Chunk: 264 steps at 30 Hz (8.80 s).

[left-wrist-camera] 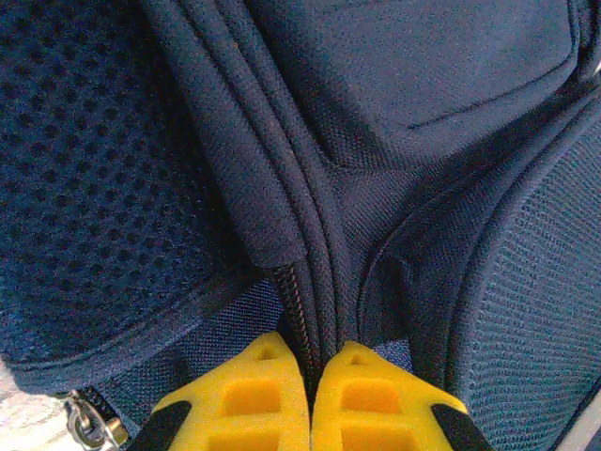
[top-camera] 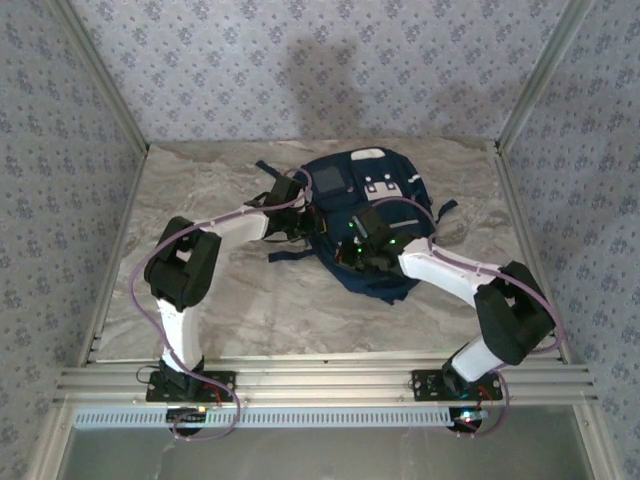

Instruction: Pack the student bag

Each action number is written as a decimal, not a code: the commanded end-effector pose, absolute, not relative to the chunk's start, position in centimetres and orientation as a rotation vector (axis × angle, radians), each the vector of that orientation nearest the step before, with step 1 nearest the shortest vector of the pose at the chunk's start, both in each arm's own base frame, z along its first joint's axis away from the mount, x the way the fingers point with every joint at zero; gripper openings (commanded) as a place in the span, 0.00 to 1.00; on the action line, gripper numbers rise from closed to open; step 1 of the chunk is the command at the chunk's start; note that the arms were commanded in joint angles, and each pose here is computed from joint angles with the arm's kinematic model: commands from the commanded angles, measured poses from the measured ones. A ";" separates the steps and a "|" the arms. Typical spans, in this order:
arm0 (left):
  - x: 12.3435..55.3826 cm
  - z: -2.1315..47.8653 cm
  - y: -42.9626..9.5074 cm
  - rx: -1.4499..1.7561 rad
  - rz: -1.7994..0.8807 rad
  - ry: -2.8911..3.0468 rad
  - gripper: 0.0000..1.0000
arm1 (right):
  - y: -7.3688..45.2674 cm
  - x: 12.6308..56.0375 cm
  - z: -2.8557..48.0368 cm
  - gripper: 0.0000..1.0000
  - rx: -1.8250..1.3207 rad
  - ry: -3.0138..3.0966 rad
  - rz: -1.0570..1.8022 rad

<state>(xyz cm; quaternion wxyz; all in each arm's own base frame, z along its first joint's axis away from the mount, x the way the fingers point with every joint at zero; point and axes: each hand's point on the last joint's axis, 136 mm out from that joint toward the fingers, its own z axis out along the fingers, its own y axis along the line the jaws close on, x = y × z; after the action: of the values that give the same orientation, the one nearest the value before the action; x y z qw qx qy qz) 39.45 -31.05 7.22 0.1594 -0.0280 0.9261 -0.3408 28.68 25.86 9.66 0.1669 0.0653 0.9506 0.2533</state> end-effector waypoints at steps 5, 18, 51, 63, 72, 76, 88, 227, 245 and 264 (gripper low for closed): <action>42.6 8.0 -27.7 -0.145 -0.845 2.586 0.00 | 20.6 25.6 8.8 0.00 0.040 2.856 0.499; 41.5 10.2 -28.3 -0.128 -0.954 2.571 0.00 | 19.6 28.6 12.5 0.11 0.132 2.697 0.537; 36.2 18.2 -36.3 -0.200 -1.306 2.275 0.00 | 23.1 28.7 9.5 0.45 0.788 2.434 0.620; 36.2 18.3 -35.8 -0.198 -1.277 2.279 0.00 | 21.1 28.0 8.6 0.01 0.761 2.456 0.517; 38.5 16.1 -32.1 -0.224 -1.144 2.320 0.00 | 18.5 25.1 9.7 0.00 0.262 2.667 0.496; 39.2 15.3 -30.7 -0.216 -1.121 2.343 0.00 | 15.2 23.2 8.6 0.00 0.118 2.798 0.400; 39.1 14.3 -28.5 -0.133 -1.024 2.432 0.00 | 8.7 24.5 9.4 0.00 0.090 2.810 0.247; 35.4 9.0 -21.8 -0.526 -0.691 2.607 0.67 | 33.4 31.1 12.2 0.00 -0.551 2.513 1.049; 37.5 7.0 -20.3 -0.561 -0.709 2.640 0.64 | 24.9 32.3 9.1 0.53 -0.518 2.625 0.570; 38.5 17.7 0.9 -0.446 0.443 2.097 0.69 | -3.5 36.4 11.1 0.77 0.213 2.143 -0.166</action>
<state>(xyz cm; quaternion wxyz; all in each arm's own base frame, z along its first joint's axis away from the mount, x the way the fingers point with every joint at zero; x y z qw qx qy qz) 39.80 -3.74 16.74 0.4184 -0.1981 0.8859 0.0290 34.81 -1.30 8.92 0.3948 0.0817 0.9144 -0.0363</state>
